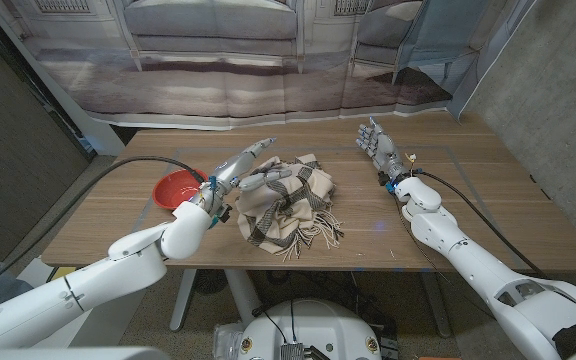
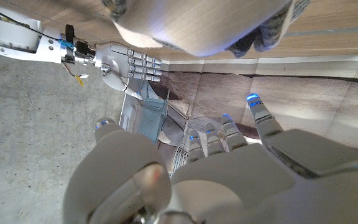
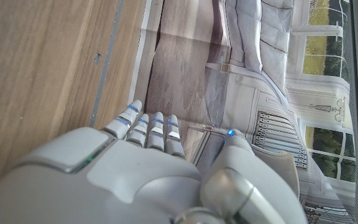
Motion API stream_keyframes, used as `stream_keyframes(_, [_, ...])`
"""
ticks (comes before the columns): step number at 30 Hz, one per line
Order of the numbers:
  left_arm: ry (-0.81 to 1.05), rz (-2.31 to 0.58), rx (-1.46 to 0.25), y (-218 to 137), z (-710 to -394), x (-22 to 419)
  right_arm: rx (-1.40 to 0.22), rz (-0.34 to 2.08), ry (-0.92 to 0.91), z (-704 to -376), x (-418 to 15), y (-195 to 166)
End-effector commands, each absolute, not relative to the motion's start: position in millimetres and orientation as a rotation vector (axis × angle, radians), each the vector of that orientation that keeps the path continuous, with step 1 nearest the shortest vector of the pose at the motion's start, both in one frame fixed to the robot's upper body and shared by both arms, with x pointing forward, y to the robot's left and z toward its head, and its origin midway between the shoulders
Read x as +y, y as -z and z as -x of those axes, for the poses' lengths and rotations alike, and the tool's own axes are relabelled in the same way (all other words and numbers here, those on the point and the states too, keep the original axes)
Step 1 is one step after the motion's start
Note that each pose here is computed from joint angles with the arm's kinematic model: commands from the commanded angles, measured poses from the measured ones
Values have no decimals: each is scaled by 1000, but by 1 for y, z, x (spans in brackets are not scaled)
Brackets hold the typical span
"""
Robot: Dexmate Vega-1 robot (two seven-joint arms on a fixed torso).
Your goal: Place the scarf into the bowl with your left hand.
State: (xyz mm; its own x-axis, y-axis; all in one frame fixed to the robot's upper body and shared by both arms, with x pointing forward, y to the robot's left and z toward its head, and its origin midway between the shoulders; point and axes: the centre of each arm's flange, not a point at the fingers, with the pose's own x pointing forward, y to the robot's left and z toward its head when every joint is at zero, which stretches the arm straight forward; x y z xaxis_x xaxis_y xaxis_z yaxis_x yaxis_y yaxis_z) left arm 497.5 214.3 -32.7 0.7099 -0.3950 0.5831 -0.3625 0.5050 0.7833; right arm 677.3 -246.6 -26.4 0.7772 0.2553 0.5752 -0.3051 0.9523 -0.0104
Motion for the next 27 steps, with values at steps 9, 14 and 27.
stream_keyframes(9, [-37,-1189,-774,32,-493,205,-611,-87,-305,-679,-247,26])
stream_keyframes(14, [-81,-1239,-771,33,-490,200,-611,-89,-306,-680,-247,26])
stream_keyframes(27, [-73,-1296,-740,38,-499,192,-605,-92,-306,-681,-246,27])
